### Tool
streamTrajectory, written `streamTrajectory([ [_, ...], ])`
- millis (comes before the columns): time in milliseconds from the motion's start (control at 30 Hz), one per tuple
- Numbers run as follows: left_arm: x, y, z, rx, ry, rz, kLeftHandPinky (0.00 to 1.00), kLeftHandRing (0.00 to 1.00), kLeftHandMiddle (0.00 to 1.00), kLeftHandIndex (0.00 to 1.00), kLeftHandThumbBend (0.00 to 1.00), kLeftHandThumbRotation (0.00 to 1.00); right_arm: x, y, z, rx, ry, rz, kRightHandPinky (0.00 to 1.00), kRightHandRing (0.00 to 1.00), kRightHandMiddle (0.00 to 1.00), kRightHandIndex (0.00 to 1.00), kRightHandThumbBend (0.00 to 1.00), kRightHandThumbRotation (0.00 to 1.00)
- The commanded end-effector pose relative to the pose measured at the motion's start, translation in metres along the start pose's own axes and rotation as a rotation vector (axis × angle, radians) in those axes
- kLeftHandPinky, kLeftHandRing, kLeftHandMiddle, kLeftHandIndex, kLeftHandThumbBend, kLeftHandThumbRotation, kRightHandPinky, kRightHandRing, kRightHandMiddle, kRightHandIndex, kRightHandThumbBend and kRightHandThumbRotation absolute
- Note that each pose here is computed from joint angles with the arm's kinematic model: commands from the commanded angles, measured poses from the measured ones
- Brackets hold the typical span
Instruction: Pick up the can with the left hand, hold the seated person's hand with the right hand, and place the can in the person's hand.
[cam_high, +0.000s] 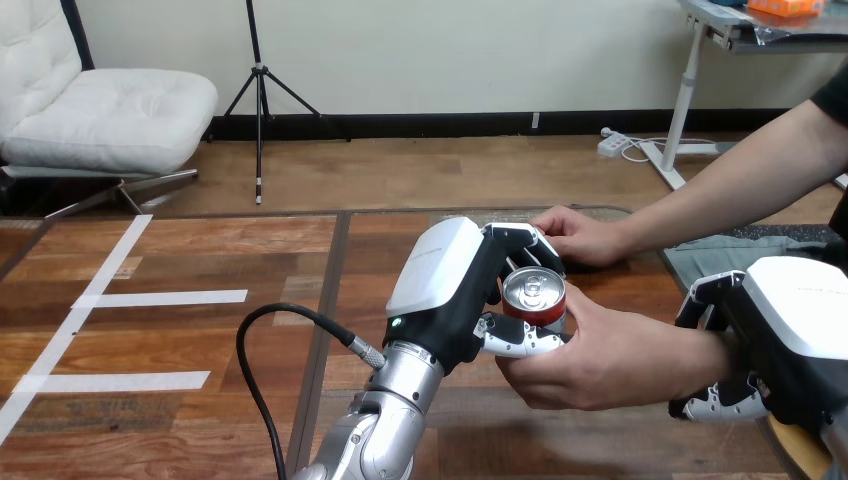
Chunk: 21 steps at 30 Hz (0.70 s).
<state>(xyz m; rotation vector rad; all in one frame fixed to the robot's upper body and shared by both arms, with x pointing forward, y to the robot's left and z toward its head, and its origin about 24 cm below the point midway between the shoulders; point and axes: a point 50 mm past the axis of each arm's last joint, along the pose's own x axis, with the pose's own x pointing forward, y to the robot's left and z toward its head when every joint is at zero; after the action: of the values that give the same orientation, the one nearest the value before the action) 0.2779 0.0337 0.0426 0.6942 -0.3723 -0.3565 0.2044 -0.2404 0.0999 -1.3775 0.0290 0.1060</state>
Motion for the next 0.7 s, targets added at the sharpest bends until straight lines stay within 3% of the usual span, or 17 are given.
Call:
streamTrajectory([
  [0,0.0155,0.0024,0.0238,-0.010,-0.111,0.007,0.35,0.41,0.47,0.49,0.71,0.00,0.0045,-0.0176,0.0155,0.025,-0.078,-0.098,0.28,0.35,0.43,0.48,0.78,0.00],
  [667,0.0154,0.0046,0.0229,-0.005,-0.114,0.017,0.35,0.41,0.48,0.49,0.72,0.00,0.0058,-0.0164,0.0133,0.026,-0.083,-0.099,0.29,0.37,0.45,0.49,0.78,0.00],
])
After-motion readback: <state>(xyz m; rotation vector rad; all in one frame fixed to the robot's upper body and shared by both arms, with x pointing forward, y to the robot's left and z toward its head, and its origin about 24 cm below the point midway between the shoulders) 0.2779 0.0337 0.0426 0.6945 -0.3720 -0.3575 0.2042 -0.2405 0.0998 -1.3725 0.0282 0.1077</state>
